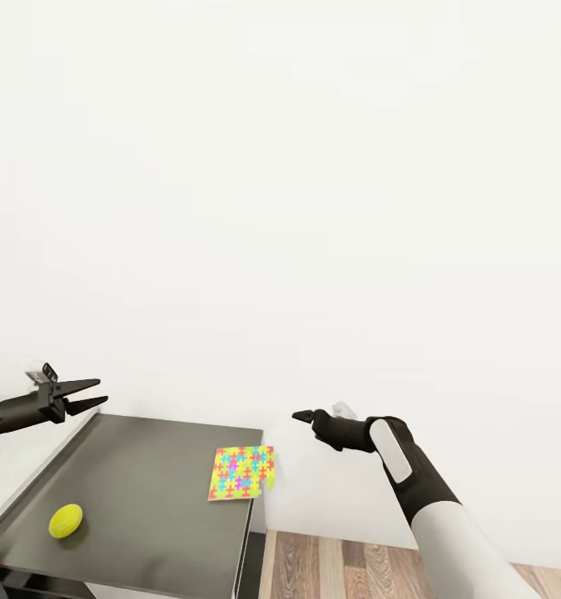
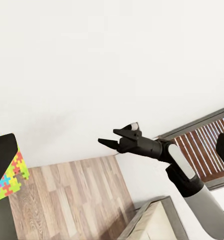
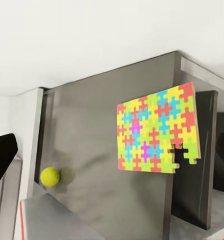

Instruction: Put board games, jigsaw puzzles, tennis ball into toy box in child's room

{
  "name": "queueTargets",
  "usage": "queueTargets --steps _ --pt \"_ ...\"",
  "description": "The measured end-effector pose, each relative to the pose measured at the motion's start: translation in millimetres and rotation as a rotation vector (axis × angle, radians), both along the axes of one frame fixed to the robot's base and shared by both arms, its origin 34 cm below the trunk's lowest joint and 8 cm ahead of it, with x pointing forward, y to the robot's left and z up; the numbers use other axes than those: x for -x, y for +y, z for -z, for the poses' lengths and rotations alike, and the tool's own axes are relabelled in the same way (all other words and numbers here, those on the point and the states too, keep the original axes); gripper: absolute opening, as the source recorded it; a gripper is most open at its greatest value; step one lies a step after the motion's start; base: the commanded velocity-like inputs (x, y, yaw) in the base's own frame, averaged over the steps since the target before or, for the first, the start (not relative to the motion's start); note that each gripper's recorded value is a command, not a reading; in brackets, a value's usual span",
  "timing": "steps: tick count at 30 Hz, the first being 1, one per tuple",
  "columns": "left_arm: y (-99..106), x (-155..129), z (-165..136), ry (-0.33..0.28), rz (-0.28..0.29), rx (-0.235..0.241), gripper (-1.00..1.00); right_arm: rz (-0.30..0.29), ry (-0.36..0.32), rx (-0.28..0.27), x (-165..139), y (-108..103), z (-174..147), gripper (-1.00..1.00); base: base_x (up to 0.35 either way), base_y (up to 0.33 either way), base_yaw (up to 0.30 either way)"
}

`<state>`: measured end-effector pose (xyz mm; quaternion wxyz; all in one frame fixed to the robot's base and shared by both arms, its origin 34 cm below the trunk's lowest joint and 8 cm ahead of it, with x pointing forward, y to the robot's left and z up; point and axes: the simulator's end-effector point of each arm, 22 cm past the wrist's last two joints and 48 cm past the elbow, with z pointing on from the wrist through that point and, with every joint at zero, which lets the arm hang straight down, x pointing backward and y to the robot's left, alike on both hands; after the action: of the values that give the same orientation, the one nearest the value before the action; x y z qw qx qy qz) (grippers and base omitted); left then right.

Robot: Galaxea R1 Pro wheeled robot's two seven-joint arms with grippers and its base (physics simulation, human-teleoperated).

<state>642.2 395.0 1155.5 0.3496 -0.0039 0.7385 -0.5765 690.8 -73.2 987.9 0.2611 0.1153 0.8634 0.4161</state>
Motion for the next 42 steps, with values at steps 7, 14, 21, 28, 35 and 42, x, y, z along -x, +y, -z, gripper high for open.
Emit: queueTargets --steps 7,14,21,28,35,42 --pt "-31 -1 -16 -0.036 0.073 0.006 1.00 -0.004 0.085 0.010 15 -1 33 1.00 0.000 0.000 0.000" --pt "-113 17 -92 -0.167 0.287 -0.010 1.00 -0.008 0.201 0.002 39 6 71 1.00 0.000 0.000 0.000" --pt "-150 25 -105 -0.223 0.361 0.006 1.00 -0.007 0.214 -0.001 41 6 75 1.00 0.000 0.000 0.000" --pt "-164 22 -101 -0.230 0.382 0.028 1.00 -0.002 0.214 0.002 38 0 81 1.00 0.000 0.000 0.000" --pt "-166 20 -96 -0.230 0.385 0.031 1.00 0.032 0.160 0.017 23 -7 83 1.00 0.000 0.000 0.000" --pt "-167 17 -90 -0.229 0.385 0.031 1.00 -0.020 0.017 -0.159 10 16 45 1.00 0.000 0.000 0.000"
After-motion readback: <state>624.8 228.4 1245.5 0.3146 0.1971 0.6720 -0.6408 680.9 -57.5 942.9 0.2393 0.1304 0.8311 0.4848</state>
